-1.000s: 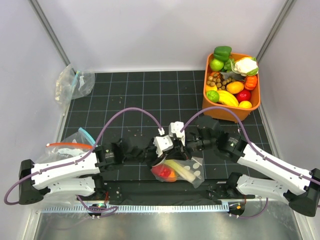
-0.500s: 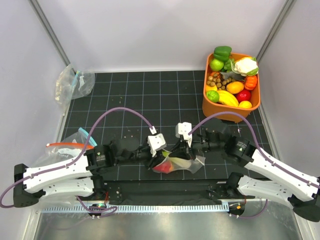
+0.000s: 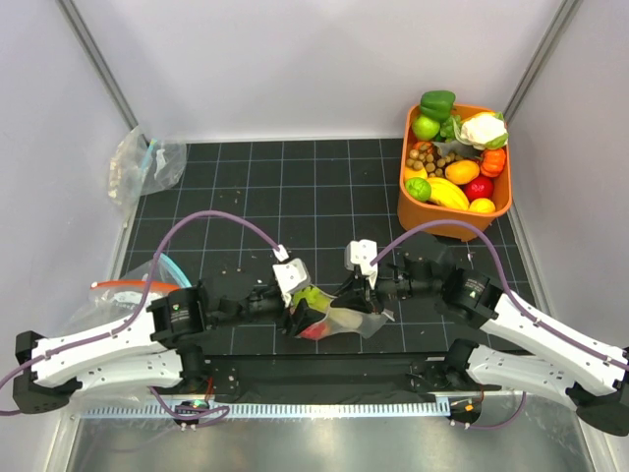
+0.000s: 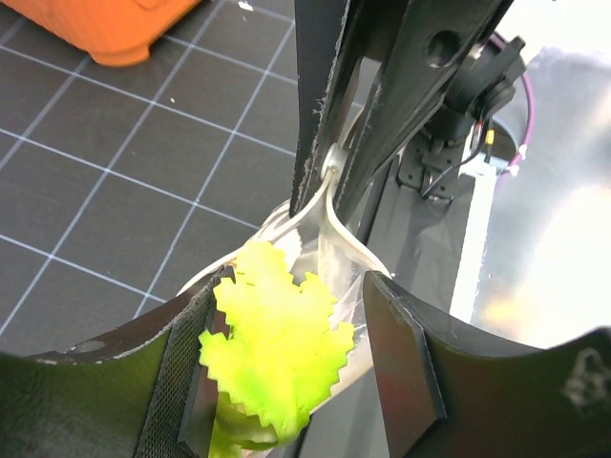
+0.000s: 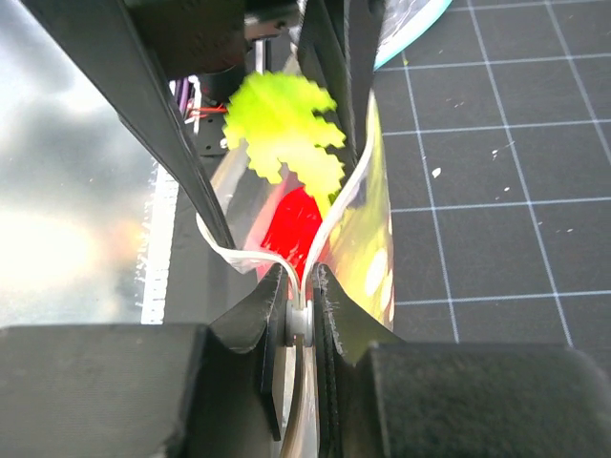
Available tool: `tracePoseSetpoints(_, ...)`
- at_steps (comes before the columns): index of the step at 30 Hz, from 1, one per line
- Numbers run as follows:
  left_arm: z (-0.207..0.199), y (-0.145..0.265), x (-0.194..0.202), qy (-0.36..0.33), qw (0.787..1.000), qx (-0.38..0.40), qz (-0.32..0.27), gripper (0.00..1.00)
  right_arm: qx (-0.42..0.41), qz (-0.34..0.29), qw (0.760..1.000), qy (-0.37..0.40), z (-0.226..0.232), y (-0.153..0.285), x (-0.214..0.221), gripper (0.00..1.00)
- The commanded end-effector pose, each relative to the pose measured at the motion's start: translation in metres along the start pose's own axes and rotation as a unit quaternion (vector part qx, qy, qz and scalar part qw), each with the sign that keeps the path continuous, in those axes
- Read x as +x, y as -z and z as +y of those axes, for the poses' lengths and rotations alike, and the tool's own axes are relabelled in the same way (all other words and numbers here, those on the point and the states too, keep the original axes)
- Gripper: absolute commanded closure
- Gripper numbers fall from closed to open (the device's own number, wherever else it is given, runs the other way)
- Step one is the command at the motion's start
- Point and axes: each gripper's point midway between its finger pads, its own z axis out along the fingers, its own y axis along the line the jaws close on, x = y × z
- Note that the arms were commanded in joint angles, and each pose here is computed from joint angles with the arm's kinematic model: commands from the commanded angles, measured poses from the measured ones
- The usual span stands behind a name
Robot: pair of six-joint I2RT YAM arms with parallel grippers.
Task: Place the food in the zip-top bag and seal the zipper
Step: Zip the zipper food storage bag at the center of the board.
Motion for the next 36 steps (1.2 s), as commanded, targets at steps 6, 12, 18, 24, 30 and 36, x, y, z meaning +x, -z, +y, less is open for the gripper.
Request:
tracePoseSetpoints(6,0.016,0.026,-0.032,0.024,0.996,-0.052,-0.064,0.41,0.016,-0.03,0.999,0.02,-0.005,0.003,-0.018,0.99)
tracePoseSetpoints(12,0.007,0.026,-0.039,0.035,0.996,-0.03,-0.071,0.38,0.026,-0.028,0.999,0.015,-0.01,0.002,-0.017,0.99)
tracePoseSetpoints(18,0.004,0.031,-0.063,0.066,0.992,-0.027,-0.105,0.29,0.019,-0.022,1.0,0.006,-0.009,-0.003,-0.015,0.99)
tracePoseSetpoints(24,0.009,0.024,-0.079,0.075,0.991,-0.05,-0.099,0.48,0.018,-0.022,1.0,0.005,-0.01,-0.004,-0.015,0.99)
tracePoseSetpoints(30,0.022,0.038,-0.075,0.099,0.987,-0.089,-0.095,0.36,0.023,-0.026,0.999,0.005,-0.01,-0.001,-0.017,0.99)
tracePoseSetpoints(36,0.041,0.077,-0.066,0.144,0.972,-0.141,-0.123,0.34,0.031,-0.022,0.999,0.0,-0.013,-0.002,-0.015,0.99)
